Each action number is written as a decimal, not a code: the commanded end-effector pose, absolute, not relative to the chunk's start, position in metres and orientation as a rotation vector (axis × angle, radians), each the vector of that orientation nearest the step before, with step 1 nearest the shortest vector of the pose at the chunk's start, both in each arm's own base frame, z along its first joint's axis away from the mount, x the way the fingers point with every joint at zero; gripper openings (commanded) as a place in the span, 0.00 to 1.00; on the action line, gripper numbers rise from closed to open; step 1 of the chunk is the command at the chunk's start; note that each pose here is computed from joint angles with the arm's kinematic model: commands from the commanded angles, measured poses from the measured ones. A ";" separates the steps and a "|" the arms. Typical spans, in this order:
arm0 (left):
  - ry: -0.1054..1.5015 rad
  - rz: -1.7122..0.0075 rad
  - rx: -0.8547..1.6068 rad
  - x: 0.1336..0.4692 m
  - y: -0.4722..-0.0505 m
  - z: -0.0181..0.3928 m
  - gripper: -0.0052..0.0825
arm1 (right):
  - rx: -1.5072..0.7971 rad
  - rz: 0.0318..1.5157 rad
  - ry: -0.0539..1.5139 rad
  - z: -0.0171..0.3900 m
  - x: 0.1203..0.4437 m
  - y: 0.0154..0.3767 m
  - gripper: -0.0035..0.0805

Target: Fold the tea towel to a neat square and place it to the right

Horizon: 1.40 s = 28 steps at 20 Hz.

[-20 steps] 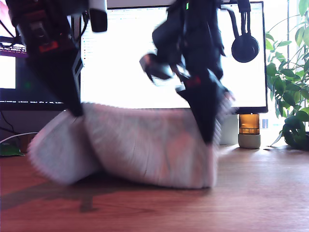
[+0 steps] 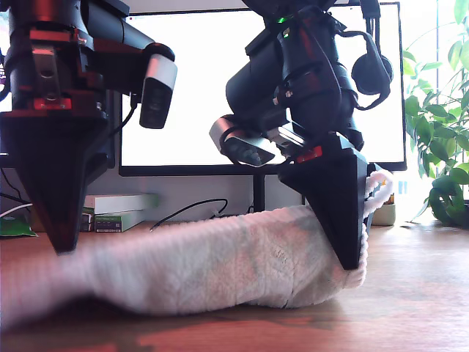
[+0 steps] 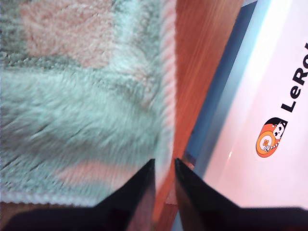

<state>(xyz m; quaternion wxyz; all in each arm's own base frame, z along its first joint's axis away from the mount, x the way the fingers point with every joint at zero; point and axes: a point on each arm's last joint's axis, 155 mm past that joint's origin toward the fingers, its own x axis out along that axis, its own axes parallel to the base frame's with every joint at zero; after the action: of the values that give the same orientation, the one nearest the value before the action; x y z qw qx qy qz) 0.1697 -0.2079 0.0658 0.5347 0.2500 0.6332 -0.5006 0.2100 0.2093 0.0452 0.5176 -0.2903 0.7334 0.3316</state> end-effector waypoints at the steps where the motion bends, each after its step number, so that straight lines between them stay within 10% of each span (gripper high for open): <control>1: 1.551 -1.185 0.586 0.164 -0.206 0.058 0.26 | -0.697 0.793 1.768 0.047 0.202 0.209 0.10; 4: 1.553 -1.178 0.573 0.164 -0.207 0.058 0.40 | -0.697 0.777 1.773 0.047 0.197 0.214 0.37; 9: 1.566 -1.140 0.593 0.169 -0.198 0.057 0.41 | -0.722 0.781 1.771 0.048 0.186 0.223 0.55; 20: 1.532 -1.022 0.505 0.204 -0.173 0.058 0.30 | -0.741 0.868 1.643 0.077 0.188 0.229 0.57; 23: 1.426 -1.045 0.481 0.217 -0.186 0.069 0.06 | -0.738 0.931 1.557 0.093 0.190 0.234 0.49; 26: 1.316 -1.053 0.453 0.230 -0.203 0.080 0.03 | -0.706 0.936 1.458 0.098 0.206 0.246 0.08; 28: 1.228 -1.018 0.422 0.246 -0.211 0.092 0.03 | -0.686 0.946 1.377 0.099 0.220 0.259 0.03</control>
<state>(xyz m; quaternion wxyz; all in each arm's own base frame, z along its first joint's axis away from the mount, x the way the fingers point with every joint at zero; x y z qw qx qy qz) 0.2450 -0.2083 0.0858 0.6680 0.1919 0.5589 -0.4523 0.2183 0.2585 0.1047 0.6189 -0.2985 0.5988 0.4115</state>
